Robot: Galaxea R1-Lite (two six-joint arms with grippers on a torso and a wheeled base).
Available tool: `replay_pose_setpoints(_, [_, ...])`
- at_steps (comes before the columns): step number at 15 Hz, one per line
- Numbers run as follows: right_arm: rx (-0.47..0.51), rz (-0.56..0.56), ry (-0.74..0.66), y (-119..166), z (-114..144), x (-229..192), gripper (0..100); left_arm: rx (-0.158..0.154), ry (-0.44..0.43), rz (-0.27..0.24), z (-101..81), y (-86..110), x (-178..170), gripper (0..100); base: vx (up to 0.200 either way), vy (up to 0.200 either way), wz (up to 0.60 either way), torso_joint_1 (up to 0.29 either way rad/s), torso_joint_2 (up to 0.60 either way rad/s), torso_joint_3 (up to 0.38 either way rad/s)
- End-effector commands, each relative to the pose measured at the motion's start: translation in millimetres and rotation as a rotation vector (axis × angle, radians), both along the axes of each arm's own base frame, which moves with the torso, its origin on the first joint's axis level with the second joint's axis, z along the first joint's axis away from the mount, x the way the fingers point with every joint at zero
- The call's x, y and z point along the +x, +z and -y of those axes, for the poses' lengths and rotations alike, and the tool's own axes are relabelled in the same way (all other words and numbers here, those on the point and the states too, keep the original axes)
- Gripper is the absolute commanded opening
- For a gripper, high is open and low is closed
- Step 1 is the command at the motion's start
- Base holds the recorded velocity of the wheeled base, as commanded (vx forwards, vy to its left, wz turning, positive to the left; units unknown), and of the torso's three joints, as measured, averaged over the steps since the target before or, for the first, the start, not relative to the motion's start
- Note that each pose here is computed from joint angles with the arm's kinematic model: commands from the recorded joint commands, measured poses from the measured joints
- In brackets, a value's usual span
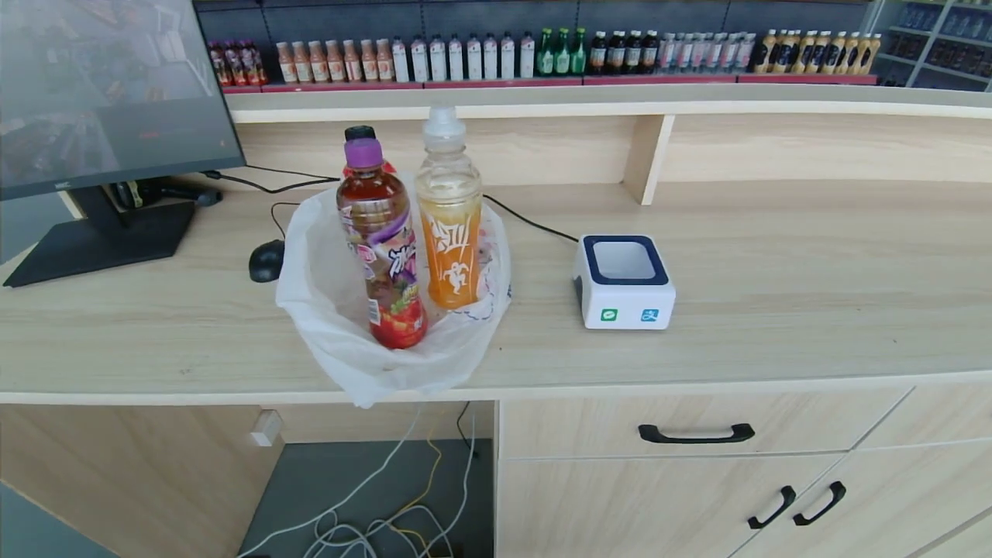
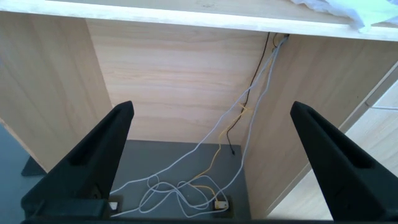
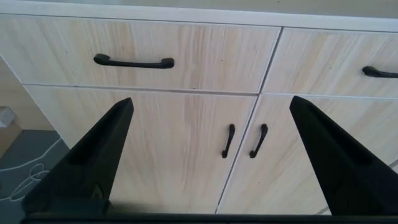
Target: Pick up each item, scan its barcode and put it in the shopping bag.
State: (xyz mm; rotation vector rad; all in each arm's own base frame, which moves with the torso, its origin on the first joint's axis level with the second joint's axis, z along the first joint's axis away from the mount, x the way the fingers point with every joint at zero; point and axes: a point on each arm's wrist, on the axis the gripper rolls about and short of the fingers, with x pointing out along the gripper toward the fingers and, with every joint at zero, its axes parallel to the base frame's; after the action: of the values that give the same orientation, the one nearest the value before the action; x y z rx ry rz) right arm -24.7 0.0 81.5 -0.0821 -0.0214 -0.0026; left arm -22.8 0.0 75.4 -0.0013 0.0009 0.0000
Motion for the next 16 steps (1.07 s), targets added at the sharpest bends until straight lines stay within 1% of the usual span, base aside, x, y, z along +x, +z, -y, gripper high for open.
replay_pose_setpoints(1, [-0.001,-0.003,0.0,0.1,0.0,0.3,100,0.0,0.0,0.001,0.0,0.0,0.0,100,0.0,-0.2,0.0,0.002,0.0,-0.002])
replay_pose_setpoints(8, [-0.001,-0.002,0.0,0.1,0.0,0.1,100,0.001,0.0,0.001,0.0,0.0,0.0,100,0.0,-0.2,0.0,0.0,0.0,0.003])
replay_pose_setpoints(16, [-0.001,-0.002,0.0,0.1,0.0,0.1,100,0.003,0.0,0.001,0.0,0.0,0.0,100,0.0,0.0,0.0,0.0,0.0,0.0])
